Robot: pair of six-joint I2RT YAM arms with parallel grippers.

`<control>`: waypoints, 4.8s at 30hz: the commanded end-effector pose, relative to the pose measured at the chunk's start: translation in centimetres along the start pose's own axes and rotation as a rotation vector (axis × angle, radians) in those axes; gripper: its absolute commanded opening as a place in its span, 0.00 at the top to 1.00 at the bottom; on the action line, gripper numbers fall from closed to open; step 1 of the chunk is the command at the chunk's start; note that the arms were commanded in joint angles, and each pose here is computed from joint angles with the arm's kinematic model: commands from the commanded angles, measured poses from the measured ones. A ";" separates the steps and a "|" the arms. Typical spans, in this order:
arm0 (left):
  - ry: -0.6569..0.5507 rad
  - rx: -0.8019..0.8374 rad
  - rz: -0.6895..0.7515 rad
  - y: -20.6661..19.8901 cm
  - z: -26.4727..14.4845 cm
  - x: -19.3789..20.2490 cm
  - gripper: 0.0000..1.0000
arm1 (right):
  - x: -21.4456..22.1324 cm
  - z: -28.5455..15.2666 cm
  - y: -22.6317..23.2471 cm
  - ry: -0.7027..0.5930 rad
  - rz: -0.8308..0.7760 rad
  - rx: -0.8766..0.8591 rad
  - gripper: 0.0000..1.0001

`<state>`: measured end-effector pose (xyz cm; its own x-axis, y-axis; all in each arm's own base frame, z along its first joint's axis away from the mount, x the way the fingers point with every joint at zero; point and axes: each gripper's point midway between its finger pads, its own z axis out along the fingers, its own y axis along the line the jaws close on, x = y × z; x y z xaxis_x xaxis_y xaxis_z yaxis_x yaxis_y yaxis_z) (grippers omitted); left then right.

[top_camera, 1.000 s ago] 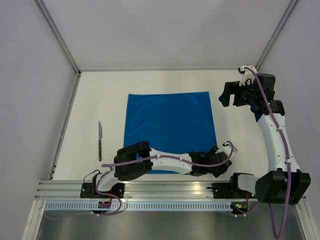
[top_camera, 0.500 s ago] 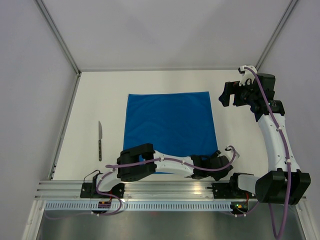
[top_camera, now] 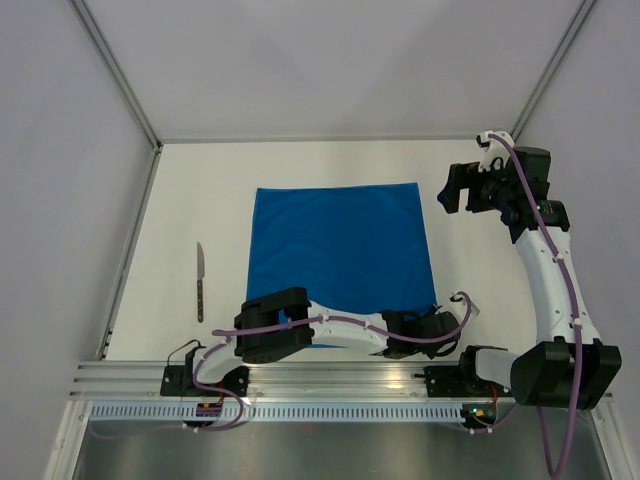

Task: Fold the napkin, place the utensils inside, and roll it up
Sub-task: Fold the napkin

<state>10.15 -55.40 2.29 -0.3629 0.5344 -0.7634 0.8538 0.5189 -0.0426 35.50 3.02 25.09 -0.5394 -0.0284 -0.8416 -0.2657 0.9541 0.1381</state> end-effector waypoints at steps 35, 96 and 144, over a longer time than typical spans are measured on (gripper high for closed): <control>-0.103 0.228 -0.027 -1.6 -1.6 -4.4 0.62 | 0.9 0.5 -0.3 0.026 0.023 0.005 0.02; -0.192 0.210 -0.166 1.3 -4.9 -8.3 0.98 | 1.5 0.7 -0.4 0.050 0.013 0.001 0.02; -0.233 -0.379 -0.890 48.5 -14.7 -2.9 0.98 | 4.3 3.1 0.9 0.152 0.054 -0.119 0.02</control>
<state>46.14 -21.84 10.81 -0.6967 -0.2380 -0.6767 0.1253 0.8885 -0.4415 35.52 4.50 20.16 -0.6655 -0.0257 -0.7460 -0.3105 0.9183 0.2454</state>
